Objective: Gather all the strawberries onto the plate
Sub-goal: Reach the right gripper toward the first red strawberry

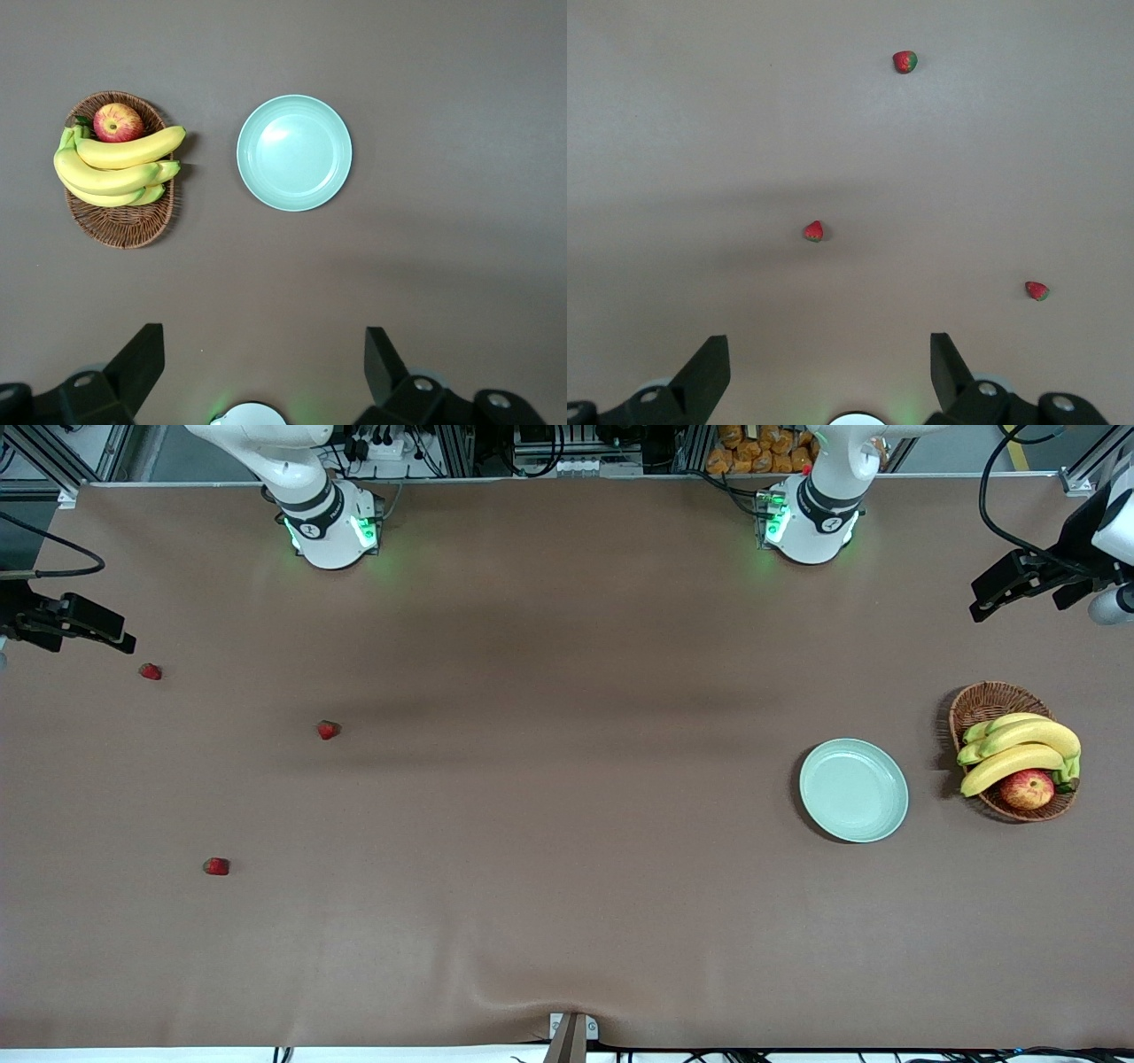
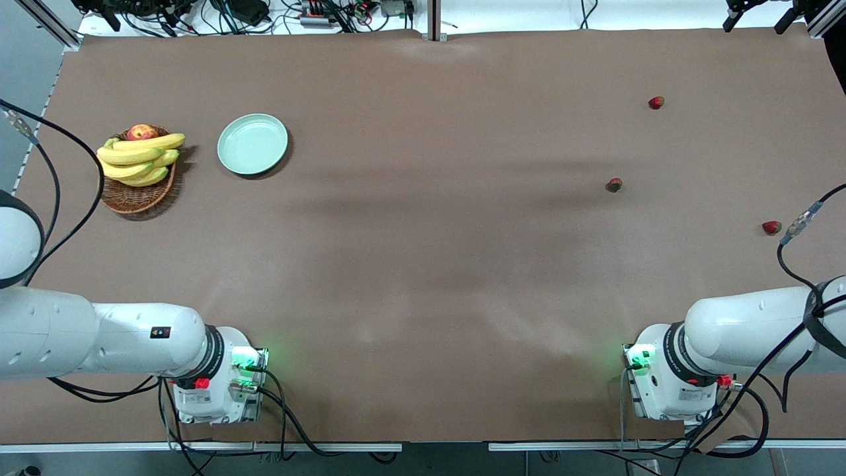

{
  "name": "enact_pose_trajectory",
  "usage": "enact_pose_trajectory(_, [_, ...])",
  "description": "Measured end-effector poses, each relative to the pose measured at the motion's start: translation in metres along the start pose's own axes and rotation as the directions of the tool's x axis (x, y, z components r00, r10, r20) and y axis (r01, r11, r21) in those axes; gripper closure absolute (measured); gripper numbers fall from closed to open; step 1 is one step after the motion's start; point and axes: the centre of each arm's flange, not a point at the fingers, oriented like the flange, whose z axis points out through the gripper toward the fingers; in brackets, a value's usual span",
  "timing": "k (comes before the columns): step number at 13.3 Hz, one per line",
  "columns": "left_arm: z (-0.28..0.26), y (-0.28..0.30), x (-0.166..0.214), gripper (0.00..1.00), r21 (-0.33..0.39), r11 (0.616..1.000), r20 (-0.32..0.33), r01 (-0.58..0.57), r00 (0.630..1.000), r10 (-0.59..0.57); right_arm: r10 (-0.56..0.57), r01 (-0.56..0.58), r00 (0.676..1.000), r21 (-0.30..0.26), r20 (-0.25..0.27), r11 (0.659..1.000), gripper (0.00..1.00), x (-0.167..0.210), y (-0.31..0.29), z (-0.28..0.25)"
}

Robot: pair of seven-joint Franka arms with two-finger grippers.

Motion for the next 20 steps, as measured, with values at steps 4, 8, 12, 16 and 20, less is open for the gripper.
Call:
enact_pose_trajectory(4, [-0.002,-0.005,0.002,0.0,-0.002,1.0,-0.004,0.01,1.0,-0.01,0.0,0.0,1.0,0.0,0.0,1.0,0.0,0.0,0.0,0.0])
enact_pose_trajectory(8, [0.0,-0.007,0.007,0.0,-0.002,1.0,0.004,0.015,1.0,-0.015,-0.002,0.002,1.0,-0.001,-0.026,1.0,0.0,0.004,0.0,-0.001])
enact_pose_trajectory(12, [0.0,-0.005,0.007,0.0,-0.008,1.0,0.007,0.012,1.0,-0.012,0.001,-0.001,0.999,-0.004,-0.039,1.0,0.0,0.027,0.004,0.062])
enact_pose_trajectory(16, [-0.001,0.0,0.006,0.0,-0.01,1.0,0.007,0.001,1.0,-0.001,0.035,-0.034,0.999,-0.026,0.02,0.999,0.0,0.045,0.055,0.121])
enact_pose_trajectory(20, [-0.016,0.0,0.005,0.0,-0.017,1.0,-0.026,0.001,1.0,-0.002,0.004,-0.003,0.998,-0.019,0.058,1.0,0.0,0.042,0.122,0.142])
